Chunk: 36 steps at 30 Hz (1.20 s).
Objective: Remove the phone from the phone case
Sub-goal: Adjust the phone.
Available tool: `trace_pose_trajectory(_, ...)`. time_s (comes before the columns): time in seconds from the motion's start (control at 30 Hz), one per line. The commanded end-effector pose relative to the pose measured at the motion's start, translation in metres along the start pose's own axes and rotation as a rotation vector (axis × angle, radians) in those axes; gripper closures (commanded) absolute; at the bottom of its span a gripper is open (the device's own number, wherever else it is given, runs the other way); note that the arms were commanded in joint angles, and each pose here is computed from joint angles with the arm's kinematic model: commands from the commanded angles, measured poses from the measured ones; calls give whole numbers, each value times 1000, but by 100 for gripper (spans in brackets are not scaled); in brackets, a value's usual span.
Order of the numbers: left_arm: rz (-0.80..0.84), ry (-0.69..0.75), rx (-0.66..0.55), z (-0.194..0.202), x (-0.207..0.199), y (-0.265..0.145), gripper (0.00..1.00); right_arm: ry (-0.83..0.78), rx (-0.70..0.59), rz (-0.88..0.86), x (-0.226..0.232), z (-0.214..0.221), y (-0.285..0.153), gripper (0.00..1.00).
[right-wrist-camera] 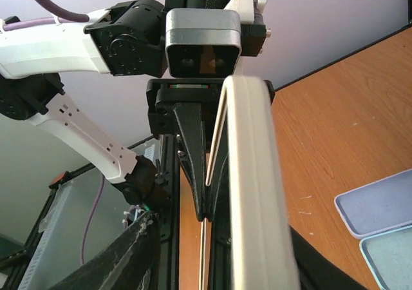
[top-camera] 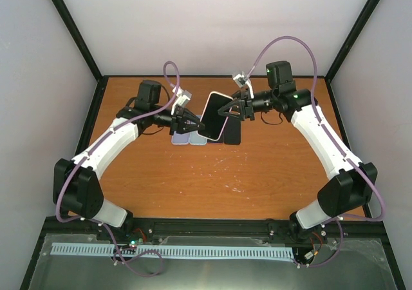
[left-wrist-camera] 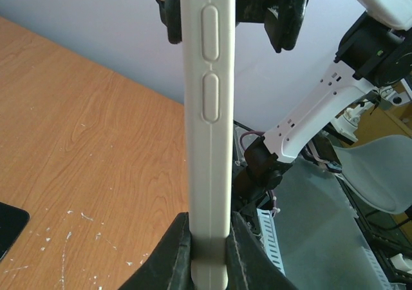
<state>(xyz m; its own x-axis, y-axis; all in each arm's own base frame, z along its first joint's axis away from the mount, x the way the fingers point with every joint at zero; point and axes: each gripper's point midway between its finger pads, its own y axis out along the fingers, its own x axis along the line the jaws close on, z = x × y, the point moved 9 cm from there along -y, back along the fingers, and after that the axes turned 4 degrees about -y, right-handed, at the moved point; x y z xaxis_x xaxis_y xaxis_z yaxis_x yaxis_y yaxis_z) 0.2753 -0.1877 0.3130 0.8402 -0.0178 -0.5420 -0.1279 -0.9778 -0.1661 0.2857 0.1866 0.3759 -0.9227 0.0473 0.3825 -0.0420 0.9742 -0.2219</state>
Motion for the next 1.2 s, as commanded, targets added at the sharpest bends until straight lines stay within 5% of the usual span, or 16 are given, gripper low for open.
trace_pose_trajectory(0.0, 40, 107, -2, -16, -13, 3, 99, -30, 8, -21, 2, -5, 1, 59)
trace_pose_trajectory(0.1, 40, 109, 6, -15, -13, 5, 99, -27, 12, -22, -1, -6, 2, 64)
trace_pose_trajectory(0.27, 26, 115, 7, -16, -13, 5, 99, -16, 26, -26, -2, -3, 3, 86)
trace_pose_trajectory(0.33, 5, 112, 11, -14, -11, 5, 86, -6, 28, -31, -3, -2, 3, 96)
trace_pose_trajectory(0.43, -23, 122, 20, -10, -11, 1, 63, -2, 20, -39, 0, -5, 2, 97)
trace_pose_trajectory(0.5, -44, 117, 28, -3, -9, -5, 58, 7, 6, -48, 2, -9, 1, 97)
trace_pose_trajectory(1.17, -115, 43, 37, 30, 0, -22, 61, 7, -42, -155, 21, -12, -4, 97)
